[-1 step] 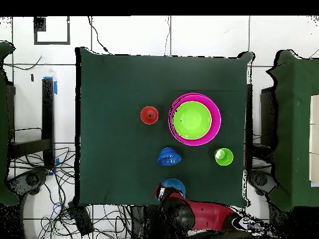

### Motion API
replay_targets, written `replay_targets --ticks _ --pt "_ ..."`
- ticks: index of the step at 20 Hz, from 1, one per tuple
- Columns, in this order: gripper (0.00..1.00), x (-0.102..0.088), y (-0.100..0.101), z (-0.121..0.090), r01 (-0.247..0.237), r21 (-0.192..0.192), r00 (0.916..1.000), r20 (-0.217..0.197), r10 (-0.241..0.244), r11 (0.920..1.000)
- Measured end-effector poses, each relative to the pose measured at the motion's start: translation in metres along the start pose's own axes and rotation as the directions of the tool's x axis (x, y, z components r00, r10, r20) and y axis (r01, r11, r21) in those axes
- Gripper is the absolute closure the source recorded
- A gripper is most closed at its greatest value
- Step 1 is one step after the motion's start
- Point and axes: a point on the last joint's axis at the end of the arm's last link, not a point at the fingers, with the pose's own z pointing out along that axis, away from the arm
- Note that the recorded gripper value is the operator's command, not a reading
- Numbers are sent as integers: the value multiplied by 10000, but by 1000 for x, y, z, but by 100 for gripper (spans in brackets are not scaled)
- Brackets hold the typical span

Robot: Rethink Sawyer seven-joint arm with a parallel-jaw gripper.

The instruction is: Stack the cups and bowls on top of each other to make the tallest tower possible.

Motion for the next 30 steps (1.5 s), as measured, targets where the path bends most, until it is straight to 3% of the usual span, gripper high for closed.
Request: replay_targets --ticks 12,18,22,23,30 --pt "0 27 6 20 -169 -284 9986 -514 155 9995" --pt "0 46 10 34 -317 -498 9941 -1055 263 9983" --pt "0 50 11 44 -410 -609 9930 -1127 340 9973" --pt "100 49 11 51 -457 -680 9938 -1045 384 9966" --pt "100 47 10 50 -217 -866 9988 -462 178 9960"
